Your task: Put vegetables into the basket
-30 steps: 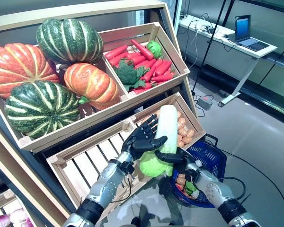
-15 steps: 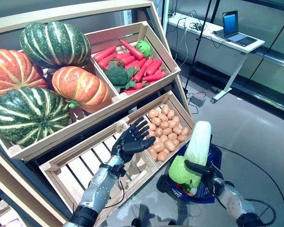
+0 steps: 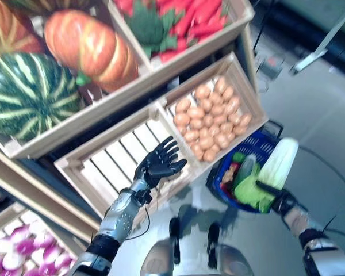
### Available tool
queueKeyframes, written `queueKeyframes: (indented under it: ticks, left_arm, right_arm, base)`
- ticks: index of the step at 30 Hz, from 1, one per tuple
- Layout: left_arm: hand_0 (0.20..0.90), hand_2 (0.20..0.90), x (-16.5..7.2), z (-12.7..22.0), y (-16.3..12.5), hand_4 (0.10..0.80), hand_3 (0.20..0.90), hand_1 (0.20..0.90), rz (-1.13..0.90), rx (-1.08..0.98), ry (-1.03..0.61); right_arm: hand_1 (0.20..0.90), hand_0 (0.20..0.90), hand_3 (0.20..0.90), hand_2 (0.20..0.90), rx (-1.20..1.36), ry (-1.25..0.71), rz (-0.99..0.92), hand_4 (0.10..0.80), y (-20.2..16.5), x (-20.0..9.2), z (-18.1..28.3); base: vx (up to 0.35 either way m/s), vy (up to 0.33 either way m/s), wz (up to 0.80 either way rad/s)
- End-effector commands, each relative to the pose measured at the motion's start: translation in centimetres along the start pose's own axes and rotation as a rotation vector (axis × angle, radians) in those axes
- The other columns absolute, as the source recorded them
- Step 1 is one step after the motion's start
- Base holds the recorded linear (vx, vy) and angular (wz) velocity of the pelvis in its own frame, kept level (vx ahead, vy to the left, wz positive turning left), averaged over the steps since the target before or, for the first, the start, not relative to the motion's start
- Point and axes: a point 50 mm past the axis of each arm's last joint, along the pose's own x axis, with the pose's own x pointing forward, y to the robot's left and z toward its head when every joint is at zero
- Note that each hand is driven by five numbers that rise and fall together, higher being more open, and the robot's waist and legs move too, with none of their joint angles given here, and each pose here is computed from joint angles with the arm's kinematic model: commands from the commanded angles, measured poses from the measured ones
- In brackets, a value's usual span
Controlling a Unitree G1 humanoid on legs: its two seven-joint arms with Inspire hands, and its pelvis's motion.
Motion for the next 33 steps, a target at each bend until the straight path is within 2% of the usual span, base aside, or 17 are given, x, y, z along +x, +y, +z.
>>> queueKeyframes:
  ticks: [1,13,20,25,26,27,33]
  left_arm:
    - [0.900,0.900,1.4,3.9,-2.6,0.800,0.900,0.900,-0.111,0.001,-0.236]
    - [0.900,0.900,0.9,4.7,-2.3,0.800,0.900,0.900,-0.073,0.026,-0.295]
    - [0.900,0.900,0.9,4.9,-2.5,0.800,0.900,0.900,-0.082,0.005,-0.314]
    - [0.900,0.900,0.9,4.7,-2.6,0.800,0.900,0.900,-0.091,0.006,-0.309]
    - [0.900,0.900,0.9,4.7,-2.7,0.800,0.900,0.900,-0.097,0.006,-0.310]
    - [0.900,0.900,0.9,4.8,-2.7,0.800,0.900,0.900,-0.101,0.006,-0.311]
    - [0.900,0.900,0.8,4.8,-2.7,0.800,0.900,0.900,-0.110,0.006,-0.313]
  right_arm:
    - [0.300,0.300,0.300,0.300,0.012,-0.248,-0.024,0.400,0.0,-0.5,7.5]
    - [0.300,0.300,0.300,0.300,0.021,-0.413,-0.010,0.400,2.0,-1.6,12.9]
    - [0.300,0.300,0.300,0.300,0.071,-0.443,-0.060,0.400,1.8,-2.2,14.7]
    - [0.300,0.300,0.300,0.300,0.142,-0.421,-0.072,0.400,1.6,-2.0,14.4]
    - [0.585,0.585,0.585,0.585,0.155,-0.421,-0.068,0.590,1.5,-2.0,14.3]
    - [0.900,0.900,0.900,0.900,0.169,-0.420,-0.066,0.800,1.6,-2.0,14.3]
    - [0.900,0.900,0.900,0.900,0.174,-0.444,-0.047,0.800,1.2,-2.1,14.3]
  base:
    - [-0.071,0.004,0.06]
    - [-0.047,-0.013,0.12]
    - [-0.032,-0.016,-0.07]
    - [-0.017,-0.007,0.00]
    - [0.000,0.000,0.00]
    - [-0.058,-0.015,0.00]
    - [-0.016,-0.004,0.01]
